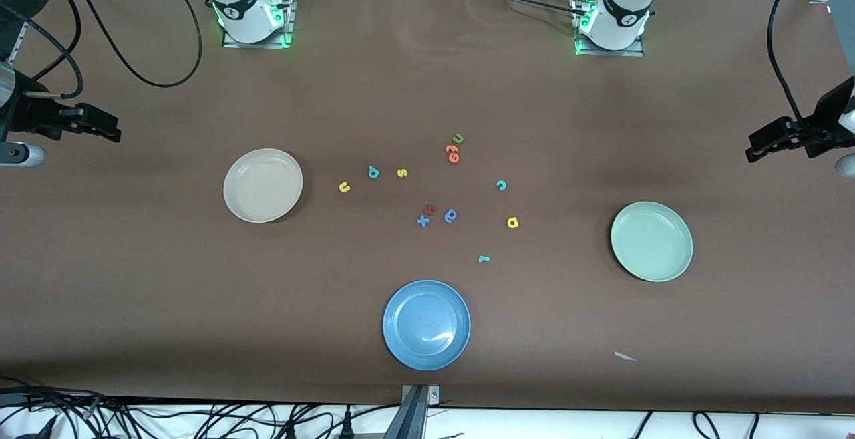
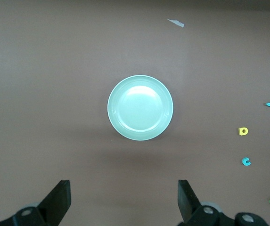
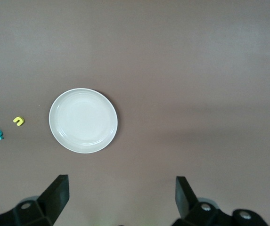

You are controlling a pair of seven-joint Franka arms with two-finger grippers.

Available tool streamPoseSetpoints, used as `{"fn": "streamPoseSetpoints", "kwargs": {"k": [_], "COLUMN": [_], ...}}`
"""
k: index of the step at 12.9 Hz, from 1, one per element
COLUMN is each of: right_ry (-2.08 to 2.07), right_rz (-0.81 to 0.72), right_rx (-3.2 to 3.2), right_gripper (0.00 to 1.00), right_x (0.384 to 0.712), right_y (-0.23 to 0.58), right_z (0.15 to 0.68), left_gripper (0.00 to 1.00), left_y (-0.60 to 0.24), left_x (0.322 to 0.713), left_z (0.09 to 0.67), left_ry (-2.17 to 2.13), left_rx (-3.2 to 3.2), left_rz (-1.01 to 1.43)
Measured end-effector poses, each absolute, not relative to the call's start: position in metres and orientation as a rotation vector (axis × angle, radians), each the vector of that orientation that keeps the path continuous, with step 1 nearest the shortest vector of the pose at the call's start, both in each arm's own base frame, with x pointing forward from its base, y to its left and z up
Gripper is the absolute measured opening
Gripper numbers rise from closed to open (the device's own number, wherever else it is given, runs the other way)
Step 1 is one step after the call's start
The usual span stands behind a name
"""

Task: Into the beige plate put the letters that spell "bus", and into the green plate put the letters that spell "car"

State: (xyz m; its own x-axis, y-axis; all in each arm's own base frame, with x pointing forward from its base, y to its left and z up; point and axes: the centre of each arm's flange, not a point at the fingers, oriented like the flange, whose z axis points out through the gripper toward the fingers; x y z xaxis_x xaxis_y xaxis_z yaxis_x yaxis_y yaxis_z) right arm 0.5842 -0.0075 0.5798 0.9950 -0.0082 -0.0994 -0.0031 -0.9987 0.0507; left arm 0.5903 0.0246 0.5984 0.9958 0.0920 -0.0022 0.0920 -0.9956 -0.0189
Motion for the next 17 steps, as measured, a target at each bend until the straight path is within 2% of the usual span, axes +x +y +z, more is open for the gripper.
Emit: {"fn": "streamPoseSetpoints", "kwargs": {"k": [17], "right_ry": [-0.012], "right_rz": [-0.154], "right_rx": [3.087], "right_gripper": [1.0], "right_x": [0.5842], "right_y": [-0.0088], "right_z": [0.5798], "left_gripper": [1.0], "left_y": [0.0158], "left_x": [0.5844], "left_z": [0.5976], "left_ry": [-0.109], "left_rx": [-3.12], "left_rz": [0.083]}}
